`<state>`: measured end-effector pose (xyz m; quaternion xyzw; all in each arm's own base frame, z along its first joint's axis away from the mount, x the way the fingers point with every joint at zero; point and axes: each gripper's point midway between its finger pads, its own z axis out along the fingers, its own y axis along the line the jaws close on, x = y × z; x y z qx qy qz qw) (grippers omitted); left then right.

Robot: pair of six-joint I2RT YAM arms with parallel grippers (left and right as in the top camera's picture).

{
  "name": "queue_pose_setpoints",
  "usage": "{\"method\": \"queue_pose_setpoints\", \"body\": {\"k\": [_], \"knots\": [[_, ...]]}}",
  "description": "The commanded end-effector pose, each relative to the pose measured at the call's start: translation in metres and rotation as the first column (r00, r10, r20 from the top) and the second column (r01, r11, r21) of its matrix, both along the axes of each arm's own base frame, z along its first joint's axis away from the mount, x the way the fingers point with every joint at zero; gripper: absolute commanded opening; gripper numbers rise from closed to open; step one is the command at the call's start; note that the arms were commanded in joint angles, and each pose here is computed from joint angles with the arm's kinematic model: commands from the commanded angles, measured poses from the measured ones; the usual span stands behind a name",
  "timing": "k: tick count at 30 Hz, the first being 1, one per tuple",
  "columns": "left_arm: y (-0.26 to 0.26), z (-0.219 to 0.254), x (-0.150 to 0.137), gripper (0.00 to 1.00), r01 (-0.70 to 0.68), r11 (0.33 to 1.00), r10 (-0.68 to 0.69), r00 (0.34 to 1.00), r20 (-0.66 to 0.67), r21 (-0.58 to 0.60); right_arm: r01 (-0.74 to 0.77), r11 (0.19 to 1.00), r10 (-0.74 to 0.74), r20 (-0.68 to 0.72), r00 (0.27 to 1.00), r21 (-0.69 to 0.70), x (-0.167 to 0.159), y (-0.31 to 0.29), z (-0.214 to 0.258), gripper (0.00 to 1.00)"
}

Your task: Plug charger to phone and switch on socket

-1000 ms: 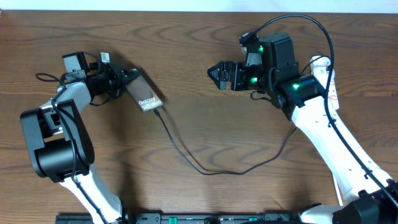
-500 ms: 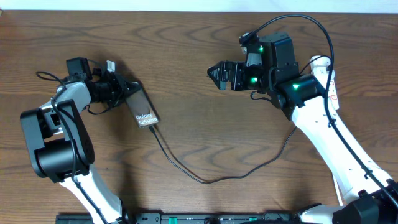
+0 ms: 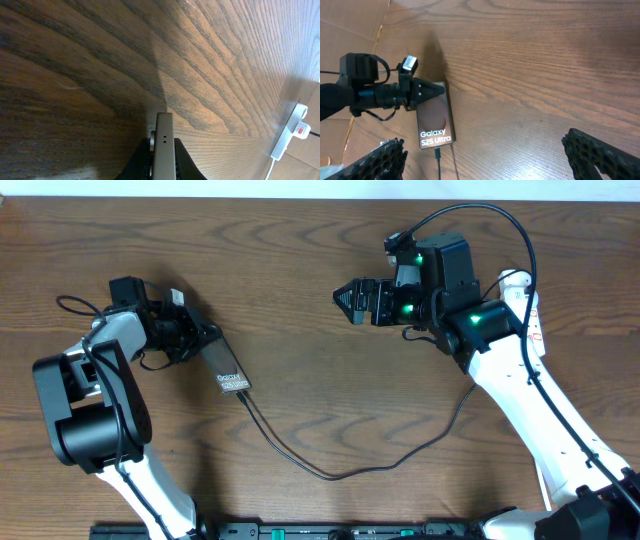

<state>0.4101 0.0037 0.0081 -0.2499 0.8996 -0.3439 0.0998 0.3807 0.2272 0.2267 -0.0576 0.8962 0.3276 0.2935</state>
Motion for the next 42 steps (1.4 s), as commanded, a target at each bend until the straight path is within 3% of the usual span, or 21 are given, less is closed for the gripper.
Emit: {"method": "queue_pose_setpoints", "body": {"k": [1, 15, 16, 22, 26, 37, 42], "knots": [[0.001, 0.013, 0.005, 0.10, 0.012, 1.000, -0.013, 0.999, 0.038, 0.005, -0.006, 1.000, 0.006, 0.031, 0.999, -0.001, 0.000, 0.001, 0.010, 0.99], [0.001, 0.012, 0.003, 0.17, 0.012, 1.000, -0.013, 1.000, 0.027, 0.001, -0.006, 1.000, 0.006, 0.035, 0.999, 0.000, 0.000, 0.002, 0.011, 0.99], [0.000, 0.012, 0.003, 0.22, 0.012, 1.000, -0.013, 1.000, 0.024, 0.000, -0.006, 1.000, 0.006, 0.035, 0.999, 0.000, 0.000, 0.002, 0.011, 0.99], [0.000, 0.011, 0.001, 0.27, 0.012, 1.000, -0.012, 1.000, 0.014, -0.003, -0.006, 1.000, 0.006, 0.035, 0.999, 0.000, 0.000, 0.002, 0.011, 0.99], [-0.001, 0.011, -0.001, 0.36, 0.012, 1.000, -0.012, 1.000, 0.003, -0.006, -0.006, 1.000, 0.006, 0.035, 0.999, 0.000, 0.000, 0.002, 0.011, 0.99], [0.006, 0.000, -0.017, 0.47, -0.001, 0.999, 0.005, 0.996, -0.090, 0.048, -0.006, 1.000, 0.006, 0.035, 0.999, 0.000, 0.000, 0.002, 0.011, 0.99], [0.007, -0.003, -0.023, 0.62, -0.002, 0.998, 0.009, 0.993, -0.122, 0.061, -0.004, 1.000, 0.004, 0.035, 0.999, -0.002, 0.001, 0.001, 0.010, 0.99]]}}
